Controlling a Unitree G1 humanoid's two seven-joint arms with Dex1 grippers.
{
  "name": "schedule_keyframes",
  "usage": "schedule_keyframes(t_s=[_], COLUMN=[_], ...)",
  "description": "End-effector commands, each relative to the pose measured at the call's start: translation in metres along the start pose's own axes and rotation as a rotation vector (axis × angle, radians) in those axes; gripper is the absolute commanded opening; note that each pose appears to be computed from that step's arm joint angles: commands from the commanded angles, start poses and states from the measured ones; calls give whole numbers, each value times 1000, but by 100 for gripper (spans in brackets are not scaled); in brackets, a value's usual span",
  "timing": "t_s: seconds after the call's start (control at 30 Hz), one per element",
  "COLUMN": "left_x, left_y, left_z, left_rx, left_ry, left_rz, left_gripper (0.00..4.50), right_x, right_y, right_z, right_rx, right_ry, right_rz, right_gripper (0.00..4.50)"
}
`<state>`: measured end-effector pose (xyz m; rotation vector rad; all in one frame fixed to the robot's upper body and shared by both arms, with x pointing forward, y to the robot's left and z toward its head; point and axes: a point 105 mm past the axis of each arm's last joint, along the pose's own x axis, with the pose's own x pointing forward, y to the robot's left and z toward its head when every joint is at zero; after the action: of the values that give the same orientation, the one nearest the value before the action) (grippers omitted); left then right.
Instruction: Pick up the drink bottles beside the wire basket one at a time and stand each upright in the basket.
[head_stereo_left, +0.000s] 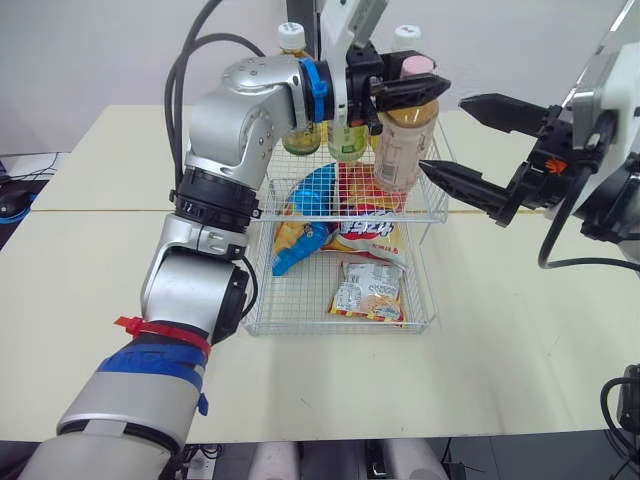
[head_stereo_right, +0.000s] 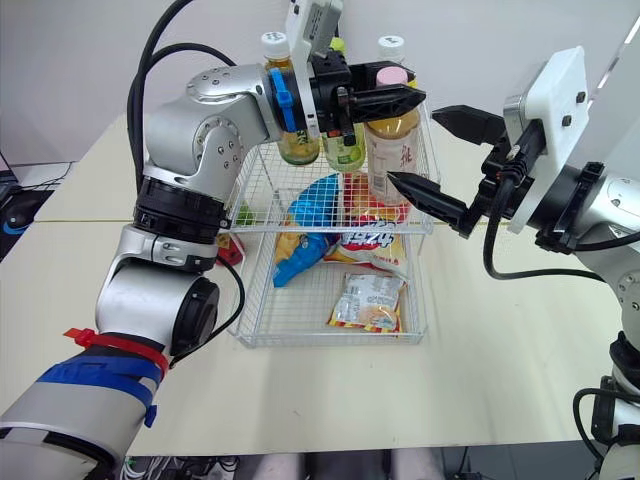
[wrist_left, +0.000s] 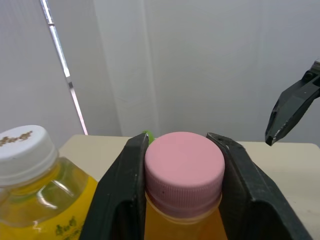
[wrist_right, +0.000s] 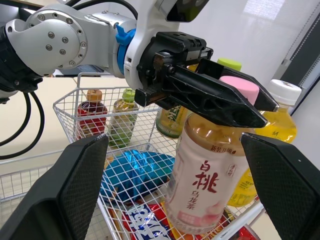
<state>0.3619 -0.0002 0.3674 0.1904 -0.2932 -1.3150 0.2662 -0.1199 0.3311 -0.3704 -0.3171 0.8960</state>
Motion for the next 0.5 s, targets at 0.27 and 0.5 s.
schedule_keyframes(t_s=[0.27,0.5], left_x=[-65,-161], left_y=[4,18], left_z=[76,59], left_rx=[79,115], left_ry=[-239,-185], left_rz=[138,566], left_gripper=[446,446], right_x=[2,11], right_y=[2,9], right_z=[10,20], right_rx=[-7,66], right_ry=[-51,-109], right_rz=[60,212], right_gripper=[450,450])
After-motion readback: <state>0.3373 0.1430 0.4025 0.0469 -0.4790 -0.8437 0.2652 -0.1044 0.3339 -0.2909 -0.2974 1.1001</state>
